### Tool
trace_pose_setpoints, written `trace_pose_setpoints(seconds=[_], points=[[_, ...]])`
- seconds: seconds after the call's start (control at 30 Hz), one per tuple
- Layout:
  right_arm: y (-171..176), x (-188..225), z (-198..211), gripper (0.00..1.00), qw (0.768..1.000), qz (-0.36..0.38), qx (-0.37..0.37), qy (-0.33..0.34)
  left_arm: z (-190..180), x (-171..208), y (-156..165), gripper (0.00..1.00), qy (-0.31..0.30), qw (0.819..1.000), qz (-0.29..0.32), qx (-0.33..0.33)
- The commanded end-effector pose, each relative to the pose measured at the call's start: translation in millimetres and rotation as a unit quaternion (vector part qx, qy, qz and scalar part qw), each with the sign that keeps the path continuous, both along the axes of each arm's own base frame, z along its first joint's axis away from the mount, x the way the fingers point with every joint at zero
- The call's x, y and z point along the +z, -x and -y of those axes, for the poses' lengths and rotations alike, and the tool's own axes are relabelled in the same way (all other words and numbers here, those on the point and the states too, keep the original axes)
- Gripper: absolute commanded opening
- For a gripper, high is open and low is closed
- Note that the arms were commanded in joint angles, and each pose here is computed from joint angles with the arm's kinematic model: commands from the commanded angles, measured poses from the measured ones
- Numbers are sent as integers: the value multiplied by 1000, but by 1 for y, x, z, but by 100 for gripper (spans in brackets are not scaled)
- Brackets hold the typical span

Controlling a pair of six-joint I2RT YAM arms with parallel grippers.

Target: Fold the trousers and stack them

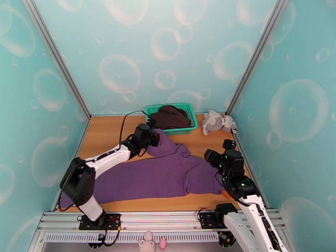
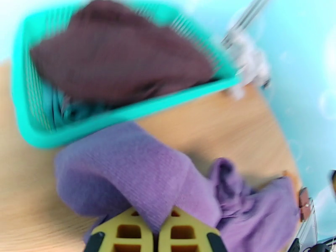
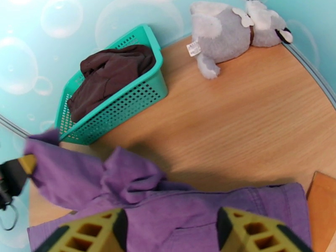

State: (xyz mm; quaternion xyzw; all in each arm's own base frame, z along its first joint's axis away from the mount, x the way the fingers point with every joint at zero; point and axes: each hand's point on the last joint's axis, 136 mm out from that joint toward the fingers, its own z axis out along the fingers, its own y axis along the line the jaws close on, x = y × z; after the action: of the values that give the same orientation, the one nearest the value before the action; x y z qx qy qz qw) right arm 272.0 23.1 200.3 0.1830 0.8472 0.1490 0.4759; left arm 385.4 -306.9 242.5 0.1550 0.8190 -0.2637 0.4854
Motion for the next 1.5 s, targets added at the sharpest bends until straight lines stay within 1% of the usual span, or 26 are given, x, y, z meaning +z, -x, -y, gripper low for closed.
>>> trace_pose_setpoints(seconds=[0.0,0.13,0.2,0.27,0.33,0.4,0.5,0.57,0.63,0.73,0.83,0.93,1.1,1.23,1.3,1.4,1.47], points=[[-5,3,-1,60,1000,18,-3,-16,-18,67,12,0,18,994,110,15],[-6,1,-3,60,1000,21,0,-19,-26,112,41,0,46,981,189,-22],[-7,-1,-5,60,1000,21,5,-22,-29,129,54,0,60,974,216,-37],[-8,-7,-9,60,999,15,18,-26,-33,141,60,0,64,969,235,-37],[-8,-18,-17,57,999,-1,37,-36,-39,147,59,0,60,968,242,-21],[-7,-32,-24,55,998,-19,47,-48,-41,147,57,0,52,968,243,-16],[-4,-52,-32,55,997,-41,48,-47,-42,146,58,0,59,967,247,-15],[-3,-66,-31,58,997,-68,33,-21,-45,145,55,0,59,968,244,-5],[-2,-80,-26,62,996,-90,9,6,-48,144,53,0,56,968,244,9],[0,-104,-10,65,990,-131,-32,40,-53,142,51,0,50,968,244,24],[-1,-119,4,67,984,-154,-65,61,-55,138,52,0,47,969,242,22],[-1,-134,-2,68,981,-188,-41,39,-57,134,54,0,43,970,240,25],[10,-152,-16,69,974,-226,-16,29,-62,127,54,0,30,970,239,32],[22,-166,-26,69,964,-262,-6,35,-57,125,53,0,32,970,240,24],[27,-168,-31,68,964,-264,-7,37,-54,124,52,0,34,971,238,19],[30,-168,-37,64,967,-253,-7,27,-52,120,51,0,33,971,236,16],[31,-169,-36,59,968,-249,-11,23,-51,118,51,0,33,971,235,13]])
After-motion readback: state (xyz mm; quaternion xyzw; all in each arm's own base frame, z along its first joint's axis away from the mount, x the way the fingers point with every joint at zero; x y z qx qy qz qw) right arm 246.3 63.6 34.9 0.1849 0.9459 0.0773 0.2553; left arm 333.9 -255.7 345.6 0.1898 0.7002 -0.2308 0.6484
